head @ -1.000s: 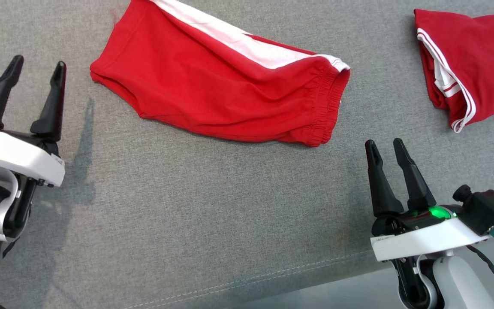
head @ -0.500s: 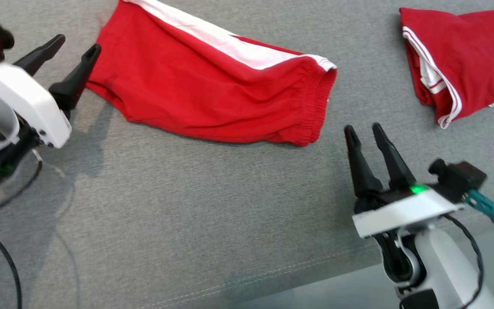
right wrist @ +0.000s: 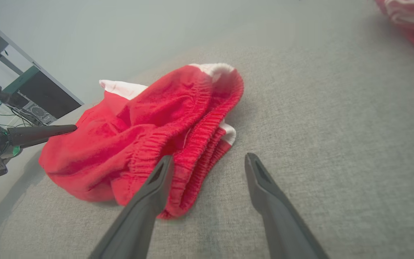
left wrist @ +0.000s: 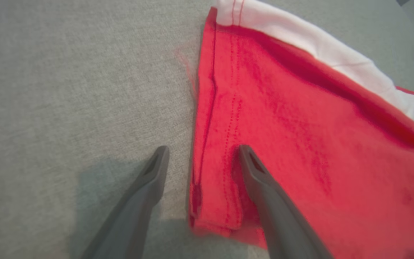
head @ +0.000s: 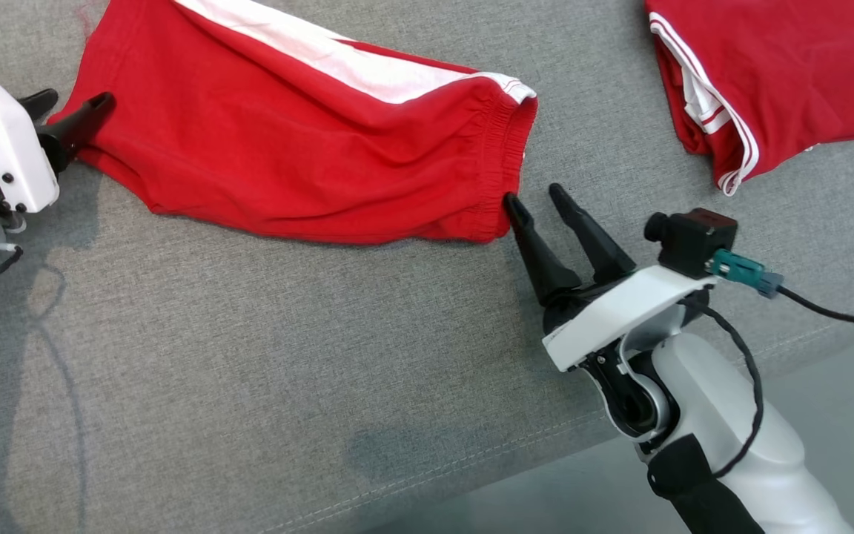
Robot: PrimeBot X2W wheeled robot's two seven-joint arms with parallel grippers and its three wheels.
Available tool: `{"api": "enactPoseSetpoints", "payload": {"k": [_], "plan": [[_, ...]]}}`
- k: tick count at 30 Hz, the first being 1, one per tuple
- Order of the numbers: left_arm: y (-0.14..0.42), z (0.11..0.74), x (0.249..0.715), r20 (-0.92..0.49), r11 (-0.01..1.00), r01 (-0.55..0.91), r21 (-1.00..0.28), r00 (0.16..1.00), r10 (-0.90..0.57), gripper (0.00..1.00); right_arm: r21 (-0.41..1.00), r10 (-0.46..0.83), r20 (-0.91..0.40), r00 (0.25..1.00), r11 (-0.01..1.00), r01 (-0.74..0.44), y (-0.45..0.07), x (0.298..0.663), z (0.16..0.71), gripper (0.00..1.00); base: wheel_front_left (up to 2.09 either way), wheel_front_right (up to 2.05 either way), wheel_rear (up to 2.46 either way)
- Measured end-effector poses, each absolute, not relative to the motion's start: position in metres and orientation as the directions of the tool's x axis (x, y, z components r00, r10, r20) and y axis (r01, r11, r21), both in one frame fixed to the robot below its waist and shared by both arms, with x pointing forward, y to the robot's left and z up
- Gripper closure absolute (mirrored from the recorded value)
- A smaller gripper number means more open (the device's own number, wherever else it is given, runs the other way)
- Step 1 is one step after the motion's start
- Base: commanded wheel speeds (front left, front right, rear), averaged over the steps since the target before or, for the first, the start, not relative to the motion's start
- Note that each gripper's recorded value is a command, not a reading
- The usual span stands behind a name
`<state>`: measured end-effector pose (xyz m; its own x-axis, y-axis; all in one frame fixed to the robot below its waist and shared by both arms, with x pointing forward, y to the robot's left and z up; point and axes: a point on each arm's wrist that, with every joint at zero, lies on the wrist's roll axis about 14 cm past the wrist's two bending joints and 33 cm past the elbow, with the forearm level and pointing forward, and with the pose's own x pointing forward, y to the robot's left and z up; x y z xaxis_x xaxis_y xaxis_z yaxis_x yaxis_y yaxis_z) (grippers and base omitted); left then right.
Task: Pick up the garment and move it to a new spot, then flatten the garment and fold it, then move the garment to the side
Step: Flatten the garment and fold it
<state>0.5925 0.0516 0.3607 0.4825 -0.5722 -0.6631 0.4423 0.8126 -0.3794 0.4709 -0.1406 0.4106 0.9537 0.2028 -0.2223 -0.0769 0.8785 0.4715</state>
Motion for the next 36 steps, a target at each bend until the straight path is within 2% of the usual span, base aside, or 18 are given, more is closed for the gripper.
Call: {"api": "enactPoseSetpoints", "payload": {"k": [11,12,13,14,15,16,18,26,31,36], "plan": [[0.058,0.360,0.586,-0.725,0.816,0.367,-0.446,0.387,-0.570,0.01,0.465,0.292,-0.310,0.905,0.877,-0.123,-0.119,0.482,0.393,0.00,0.00,0.00,0.00],[0.058,0.359,0.585,-0.729,0.816,0.364,-0.448,0.379,-0.570,0.21,0.466,0.292,-0.310,0.905,0.876,-0.124,-0.119,0.483,0.393,0.03,0.00,0.00,0.00],[0.058,0.359,0.584,-0.731,0.816,0.363,-0.450,0.376,-0.570,0.51,0.469,0.294,-0.309,0.904,0.874,-0.125,-0.119,0.484,0.394,0.25,0.00,0.00,0.00],[0.058,0.360,0.583,-0.731,0.813,0.352,-0.463,0.367,-0.575,0.73,0.471,0.299,-0.316,0.900,0.873,-0.125,-0.118,0.484,0.393,0.63,0.00,0.00,0.00],[0.058,0.360,0.581,-0.733,0.810,0.339,-0.478,0.354,-0.581,1.00,0.476,0.299,-0.320,0.899,0.871,-0.121,-0.117,0.484,0.392,0.78,0.00,0.00,0.00],[0.059,0.360,0.580,-0.737,0.810,0.336,-0.480,0.346,-0.580,1.00,0.475,0.300,-0.326,0.896,0.872,-0.119,-0.117,0.484,0.390,1.00,0.00,0.00,0.00],[0.060,0.358,0.576,-0.747,0.811,0.327,-0.486,0.326,-0.579,1.00,0.479,0.302,-0.325,0.896,0.870,-0.119,-0.117,0.485,0.391,1.00,0.00,0.00,0.00],[0.059,0.364,0.566,-0.705,0.779,0.277,-0.563,0.331,-0.627,1.00,0.505,0.303,-0.333,0.893,0.857,-0.103,-0.115,0.488,0.389,1.00,0.00,0.00,0.00],[0.058,0.372,0.554,-0.637,0.736,0.241,-0.632,0.379,-0.671,1.00,0.516,0.319,-0.341,0.884,0.850,-0.108,-0.113,0.495,0.392,1.00,0.00,0.00,0.00],[0.068,0.392,0.545,-0.540,0.695,0.230,-0.681,0.485,-0.688,1.00,0.516,0.356,-0.361,0.862,0.846,-0.134,-0.117,0.496,0.395,1.00,0.00,0.00,0.00]]}}
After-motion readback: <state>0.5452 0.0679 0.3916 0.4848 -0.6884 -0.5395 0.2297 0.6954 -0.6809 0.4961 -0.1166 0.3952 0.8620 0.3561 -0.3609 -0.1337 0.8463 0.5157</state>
